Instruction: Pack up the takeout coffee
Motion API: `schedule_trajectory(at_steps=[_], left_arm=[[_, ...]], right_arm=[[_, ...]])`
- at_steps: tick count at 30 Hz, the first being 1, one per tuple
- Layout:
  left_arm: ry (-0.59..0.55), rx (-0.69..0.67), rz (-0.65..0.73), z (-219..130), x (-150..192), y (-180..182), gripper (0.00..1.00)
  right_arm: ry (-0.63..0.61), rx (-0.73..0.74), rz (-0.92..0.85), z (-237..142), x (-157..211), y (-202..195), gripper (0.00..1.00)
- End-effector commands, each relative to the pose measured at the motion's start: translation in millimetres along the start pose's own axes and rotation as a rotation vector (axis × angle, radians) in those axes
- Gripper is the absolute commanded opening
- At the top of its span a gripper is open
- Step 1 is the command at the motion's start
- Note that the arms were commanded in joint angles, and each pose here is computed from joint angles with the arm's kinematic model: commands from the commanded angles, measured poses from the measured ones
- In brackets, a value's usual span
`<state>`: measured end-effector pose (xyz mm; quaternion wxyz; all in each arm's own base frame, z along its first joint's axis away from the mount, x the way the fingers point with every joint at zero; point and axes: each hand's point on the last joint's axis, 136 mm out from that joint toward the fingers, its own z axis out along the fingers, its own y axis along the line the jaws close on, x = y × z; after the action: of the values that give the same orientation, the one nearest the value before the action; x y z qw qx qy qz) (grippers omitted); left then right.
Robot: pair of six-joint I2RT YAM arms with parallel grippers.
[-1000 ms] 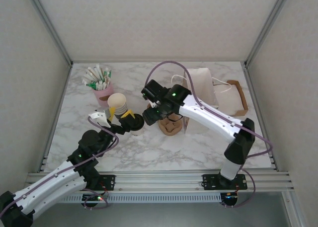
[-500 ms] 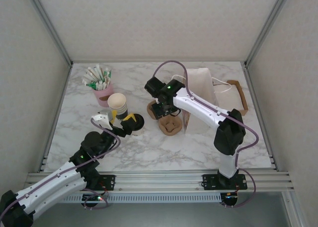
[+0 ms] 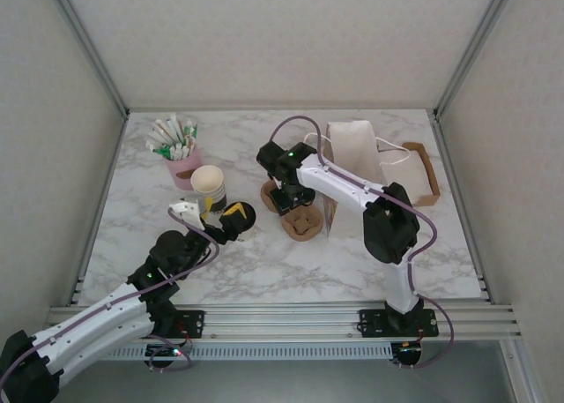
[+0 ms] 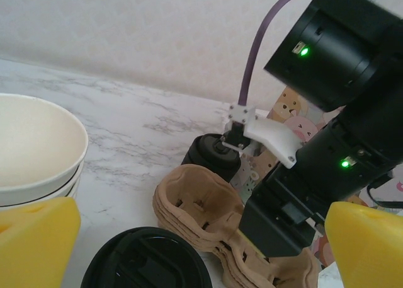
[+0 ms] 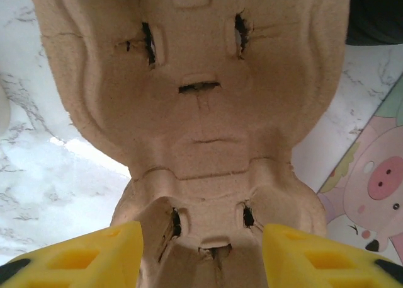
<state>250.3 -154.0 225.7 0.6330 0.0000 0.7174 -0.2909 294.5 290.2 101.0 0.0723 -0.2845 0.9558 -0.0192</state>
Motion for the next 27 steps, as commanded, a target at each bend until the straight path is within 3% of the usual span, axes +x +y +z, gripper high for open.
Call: schedule_trajectory(at_steps=[1,10,20,27], left_arm=[[-0.029,0.030,-0.024,1,-9,-6,1.00],[0.012,0.042,-0.022,8,-2,-9,1.00],[0.140,0.069,-0.111,31,12,2,1.00],[0.141,0.084,-0.134,32,11,5,1.00]], right_arm=[[0.003,-0.007,-0.024,3,-7,0,0.52],[0.000,-0.012,-0.020,10,-16,-3,0.51],[0.015,-0.031,-0.015,16,-18,-4,0.49],[0.030,-0.032,-0.018,20,-16,-3,0.49]])
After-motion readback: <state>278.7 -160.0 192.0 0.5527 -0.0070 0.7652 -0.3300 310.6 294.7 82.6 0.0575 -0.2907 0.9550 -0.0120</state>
